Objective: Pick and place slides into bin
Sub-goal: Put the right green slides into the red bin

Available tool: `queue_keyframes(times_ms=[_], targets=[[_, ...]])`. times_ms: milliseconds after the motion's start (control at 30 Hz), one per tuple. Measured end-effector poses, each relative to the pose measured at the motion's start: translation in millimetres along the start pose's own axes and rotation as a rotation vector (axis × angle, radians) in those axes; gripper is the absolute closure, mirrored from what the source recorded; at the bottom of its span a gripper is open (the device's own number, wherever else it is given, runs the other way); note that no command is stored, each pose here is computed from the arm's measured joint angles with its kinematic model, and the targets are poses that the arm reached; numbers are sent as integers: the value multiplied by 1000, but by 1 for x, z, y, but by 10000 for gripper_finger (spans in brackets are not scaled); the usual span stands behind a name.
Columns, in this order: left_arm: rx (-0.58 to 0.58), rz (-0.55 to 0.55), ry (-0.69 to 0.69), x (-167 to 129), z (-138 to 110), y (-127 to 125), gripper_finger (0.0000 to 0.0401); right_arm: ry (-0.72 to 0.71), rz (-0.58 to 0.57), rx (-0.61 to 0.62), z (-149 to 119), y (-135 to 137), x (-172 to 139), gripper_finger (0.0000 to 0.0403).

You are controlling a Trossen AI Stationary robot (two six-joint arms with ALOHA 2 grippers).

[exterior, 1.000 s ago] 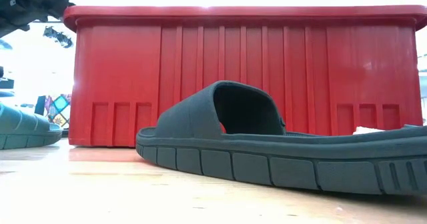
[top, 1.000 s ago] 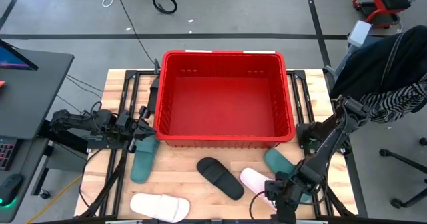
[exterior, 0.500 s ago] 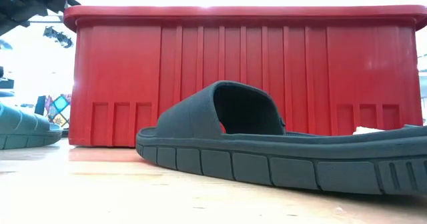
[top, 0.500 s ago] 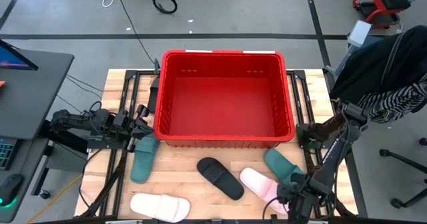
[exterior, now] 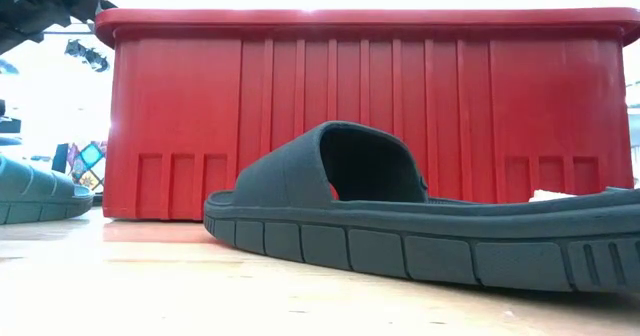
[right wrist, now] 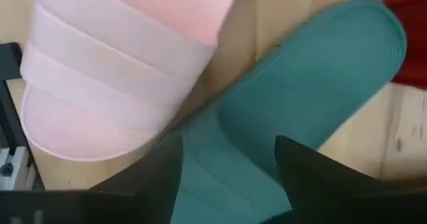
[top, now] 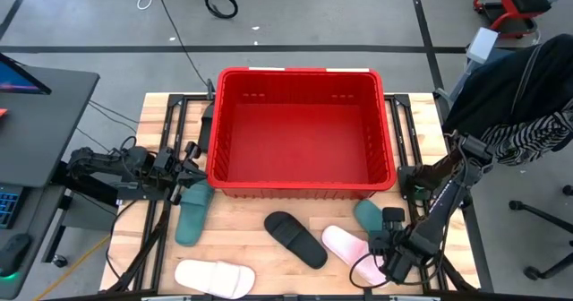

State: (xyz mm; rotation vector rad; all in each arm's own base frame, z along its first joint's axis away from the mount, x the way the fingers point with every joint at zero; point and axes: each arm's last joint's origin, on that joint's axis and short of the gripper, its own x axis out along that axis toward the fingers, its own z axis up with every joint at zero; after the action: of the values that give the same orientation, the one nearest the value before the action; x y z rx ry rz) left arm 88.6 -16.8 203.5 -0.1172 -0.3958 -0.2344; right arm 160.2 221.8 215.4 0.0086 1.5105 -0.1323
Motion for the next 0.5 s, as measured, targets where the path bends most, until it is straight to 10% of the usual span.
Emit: queue_keyframes(times_ms=[500], targets=[[1,0,0,0,0,0,373,180,89,-48,9,-16,27,155]])
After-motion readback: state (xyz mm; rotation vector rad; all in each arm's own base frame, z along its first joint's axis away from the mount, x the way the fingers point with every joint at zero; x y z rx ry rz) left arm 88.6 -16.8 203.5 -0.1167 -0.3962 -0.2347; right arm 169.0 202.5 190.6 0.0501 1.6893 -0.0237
